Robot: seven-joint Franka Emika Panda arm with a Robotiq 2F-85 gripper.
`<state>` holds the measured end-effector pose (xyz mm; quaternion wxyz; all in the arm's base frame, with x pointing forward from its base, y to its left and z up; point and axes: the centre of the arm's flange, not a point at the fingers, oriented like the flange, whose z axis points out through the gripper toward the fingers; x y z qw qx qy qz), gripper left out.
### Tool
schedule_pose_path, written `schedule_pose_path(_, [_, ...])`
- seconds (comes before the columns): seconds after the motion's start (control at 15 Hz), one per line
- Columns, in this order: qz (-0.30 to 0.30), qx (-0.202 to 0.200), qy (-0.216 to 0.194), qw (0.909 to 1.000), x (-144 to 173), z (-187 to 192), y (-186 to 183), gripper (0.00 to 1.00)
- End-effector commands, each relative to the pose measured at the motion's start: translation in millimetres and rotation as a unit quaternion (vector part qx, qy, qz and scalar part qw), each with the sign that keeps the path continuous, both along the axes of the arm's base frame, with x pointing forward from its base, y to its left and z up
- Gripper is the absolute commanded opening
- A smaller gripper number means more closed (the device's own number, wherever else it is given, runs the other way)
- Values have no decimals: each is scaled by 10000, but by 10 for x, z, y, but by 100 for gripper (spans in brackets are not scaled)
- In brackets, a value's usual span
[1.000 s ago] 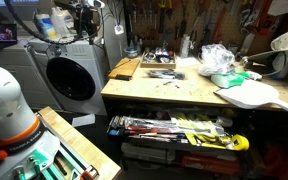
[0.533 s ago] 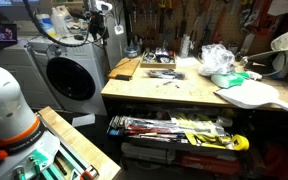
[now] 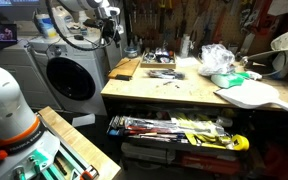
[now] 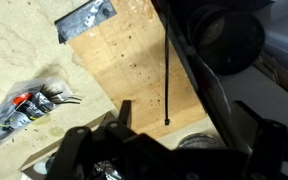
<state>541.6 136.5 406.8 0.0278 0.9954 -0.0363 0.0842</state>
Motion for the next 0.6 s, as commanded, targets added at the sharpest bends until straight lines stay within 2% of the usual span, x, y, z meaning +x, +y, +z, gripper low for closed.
schedule_pose_path(0.0, [-1,16,-10,10000,34,-49,-3,100])
schedule_pose_path(0.47, [-8,33,-5,10000,90,-104,-5,100])
schedule_pose_path(0.53, [-16,194,-26,9998,217,-167,-23,100])
